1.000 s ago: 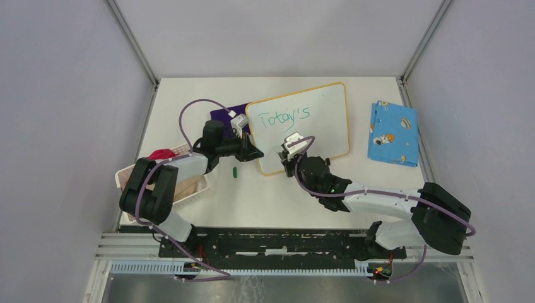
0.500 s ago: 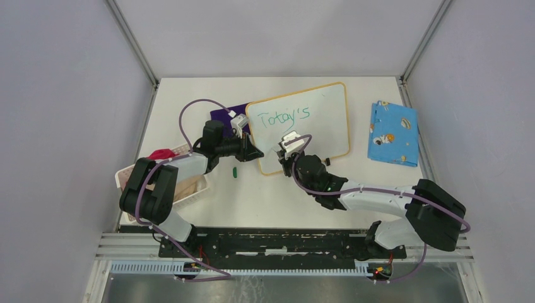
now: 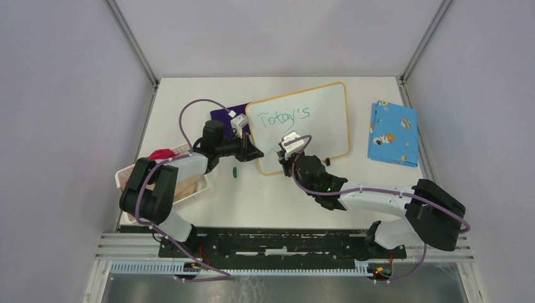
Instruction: Write a sentence on the whiteboard
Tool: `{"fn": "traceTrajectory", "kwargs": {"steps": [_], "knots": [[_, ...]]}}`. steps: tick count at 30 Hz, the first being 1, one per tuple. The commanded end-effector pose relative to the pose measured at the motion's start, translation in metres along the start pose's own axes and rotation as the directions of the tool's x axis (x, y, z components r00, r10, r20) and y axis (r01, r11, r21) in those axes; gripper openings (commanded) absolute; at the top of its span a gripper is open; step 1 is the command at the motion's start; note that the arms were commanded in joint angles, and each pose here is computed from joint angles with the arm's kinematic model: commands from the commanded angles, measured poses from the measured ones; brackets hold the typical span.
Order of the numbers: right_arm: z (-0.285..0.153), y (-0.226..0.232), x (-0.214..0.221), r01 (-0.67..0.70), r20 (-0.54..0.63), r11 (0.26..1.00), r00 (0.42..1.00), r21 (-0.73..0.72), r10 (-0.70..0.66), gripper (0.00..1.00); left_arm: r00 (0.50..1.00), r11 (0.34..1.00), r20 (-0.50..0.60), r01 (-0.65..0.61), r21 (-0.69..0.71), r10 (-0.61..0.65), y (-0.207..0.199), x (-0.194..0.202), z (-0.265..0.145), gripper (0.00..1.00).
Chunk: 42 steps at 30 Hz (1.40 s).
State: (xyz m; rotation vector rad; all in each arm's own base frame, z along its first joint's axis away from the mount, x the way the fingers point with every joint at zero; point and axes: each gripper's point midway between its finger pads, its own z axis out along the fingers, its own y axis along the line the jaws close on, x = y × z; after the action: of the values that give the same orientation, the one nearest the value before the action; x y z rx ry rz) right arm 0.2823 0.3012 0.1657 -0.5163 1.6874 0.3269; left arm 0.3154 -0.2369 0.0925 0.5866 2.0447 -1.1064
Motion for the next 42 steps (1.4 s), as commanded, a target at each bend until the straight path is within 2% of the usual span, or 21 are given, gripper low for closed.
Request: {"fn": "traceTrajectory", "kwargs": {"steps": [1,12,26,42], "knots": [[-0.003,-0.006,-0.003,-0.020,0.021,0.999,1.000,0.034,0.019,0.00,0.998,0.993,-0.013,-0.061,-0.101,0.060,0.024,0.003,0.002,0.02],[-0.013,-0.012,0.012,-0.021,-0.004,0.999,1.000,0.046,0.021,0.00,0.998,0.993,-0.013,-0.064,-0.101,0.063,0.023,0.002,0.002,0.02],[-0.011,-0.019,-0.034,-0.022,0.094,0.997,0.995,0.071,0.015,0.00,0.998,0.993,-0.016,-0.064,-0.101,0.063,0.023,0.003,0.003,0.02],[0.000,-0.016,-0.025,-0.017,0.065,0.998,0.998,0.064,0.012,0.00,0.998,0.992,-0.014,-0.069,-0.101,0.068,0.023,0.002,0.002,0.02]]}}
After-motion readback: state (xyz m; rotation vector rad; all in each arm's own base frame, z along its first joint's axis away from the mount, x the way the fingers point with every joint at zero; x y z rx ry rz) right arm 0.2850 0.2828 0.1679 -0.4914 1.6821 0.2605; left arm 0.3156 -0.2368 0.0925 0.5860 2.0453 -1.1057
